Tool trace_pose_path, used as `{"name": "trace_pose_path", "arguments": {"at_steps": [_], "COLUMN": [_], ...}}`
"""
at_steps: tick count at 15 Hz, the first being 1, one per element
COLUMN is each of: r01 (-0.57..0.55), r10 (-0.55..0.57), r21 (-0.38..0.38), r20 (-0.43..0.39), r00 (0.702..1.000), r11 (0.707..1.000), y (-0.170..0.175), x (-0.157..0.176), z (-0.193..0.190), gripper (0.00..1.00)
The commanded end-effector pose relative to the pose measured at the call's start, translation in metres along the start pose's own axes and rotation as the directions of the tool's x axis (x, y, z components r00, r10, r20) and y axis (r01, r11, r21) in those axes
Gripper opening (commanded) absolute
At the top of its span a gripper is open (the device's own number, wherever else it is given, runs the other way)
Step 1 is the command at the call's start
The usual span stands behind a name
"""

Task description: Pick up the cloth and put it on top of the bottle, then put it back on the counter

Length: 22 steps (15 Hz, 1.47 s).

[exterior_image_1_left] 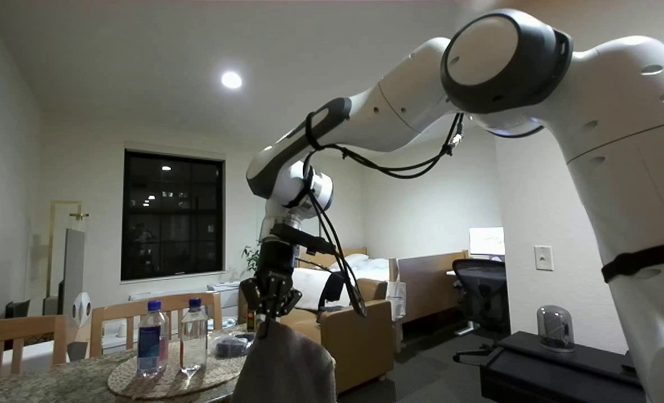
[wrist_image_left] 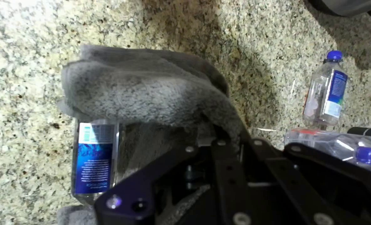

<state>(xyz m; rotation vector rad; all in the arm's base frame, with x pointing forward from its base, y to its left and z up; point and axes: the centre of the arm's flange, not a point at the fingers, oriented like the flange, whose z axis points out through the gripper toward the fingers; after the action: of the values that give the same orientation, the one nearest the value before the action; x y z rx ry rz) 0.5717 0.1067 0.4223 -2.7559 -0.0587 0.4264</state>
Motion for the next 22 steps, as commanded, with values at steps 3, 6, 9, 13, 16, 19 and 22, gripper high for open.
{"name": "trace_pose_path", "arguments": {"at_steps": [3, 6, 9, 13, 16, 19, 22], "r01": [0.033, 0.071, 0.124, 0.210, 0.248, 0.214, 0.171], "r10": [-0.038, -0.079, -0.134, -0.209, -0.240, -0.212, -0.212], "r21": [-0.086, -0.131, -0.174, -0.173, -0.180, -0.217, -0.312], "r20": [-0.053, -0.060, -0.044, 0.024, 0.061, 0.029, -0.101], "r00": [0.998, 0.995, 0.990, 0.978, 0.969, 0.977, 0.972], "r11": [0.996, 0.989, 0.977, 0.962, 0.952, 0.952, 0.935], "y": [-0.072, -0.113, -0.148, -0.189, -0.202, -0.194, -0.173], "x": [-0.048, -0.060, -0.071, -0.087, -0.094, -0.080, -0.064], "z": [0.007, 0.021, 0.051, 0.094, 0.120, 0.156, 0.196], "gripper": [0.09, 0.08, 0.09, 0.08, 0.08, 0.09, 0.08]}}
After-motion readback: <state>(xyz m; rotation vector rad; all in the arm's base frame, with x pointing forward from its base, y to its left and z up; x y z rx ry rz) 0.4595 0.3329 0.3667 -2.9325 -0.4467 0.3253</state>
